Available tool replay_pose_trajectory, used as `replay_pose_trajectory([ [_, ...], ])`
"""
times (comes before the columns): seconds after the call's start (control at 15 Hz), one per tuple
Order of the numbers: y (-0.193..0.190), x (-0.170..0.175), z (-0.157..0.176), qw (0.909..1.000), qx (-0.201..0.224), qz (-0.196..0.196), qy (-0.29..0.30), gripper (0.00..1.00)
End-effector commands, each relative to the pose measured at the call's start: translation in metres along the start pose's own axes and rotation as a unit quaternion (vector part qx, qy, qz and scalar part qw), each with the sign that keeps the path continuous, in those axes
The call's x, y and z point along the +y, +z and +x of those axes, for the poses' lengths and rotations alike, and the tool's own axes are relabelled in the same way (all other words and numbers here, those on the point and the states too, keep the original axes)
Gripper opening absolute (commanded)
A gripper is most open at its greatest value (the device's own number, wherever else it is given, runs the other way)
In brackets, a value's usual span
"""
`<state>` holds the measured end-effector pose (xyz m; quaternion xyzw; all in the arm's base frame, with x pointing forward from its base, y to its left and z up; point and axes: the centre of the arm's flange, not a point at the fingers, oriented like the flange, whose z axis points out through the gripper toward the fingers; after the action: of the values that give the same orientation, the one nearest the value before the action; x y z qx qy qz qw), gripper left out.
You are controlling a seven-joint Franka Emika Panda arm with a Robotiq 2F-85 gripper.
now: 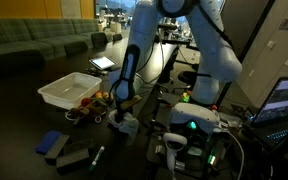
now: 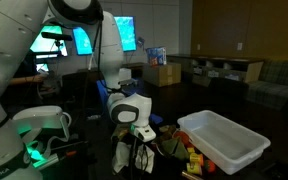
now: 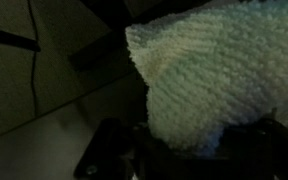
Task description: Use the towel to push the items that are on the table to the left
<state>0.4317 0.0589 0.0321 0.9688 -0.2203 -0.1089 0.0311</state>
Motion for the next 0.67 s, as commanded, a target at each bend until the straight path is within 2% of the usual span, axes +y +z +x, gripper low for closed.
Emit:
replay_pose_trajectory([
  [0.0,-0.001,0.049,0.004,0.9997,-0.002,-0.021,0.014,0.0],
  [0.27,0.004,0.089,0.019,0.9982,0.003,-0.047,0.035,0.0],
  [0.6,-0.009,0.148,0.077,0.9905,0.068,-0.087,0.083,0.0],
])
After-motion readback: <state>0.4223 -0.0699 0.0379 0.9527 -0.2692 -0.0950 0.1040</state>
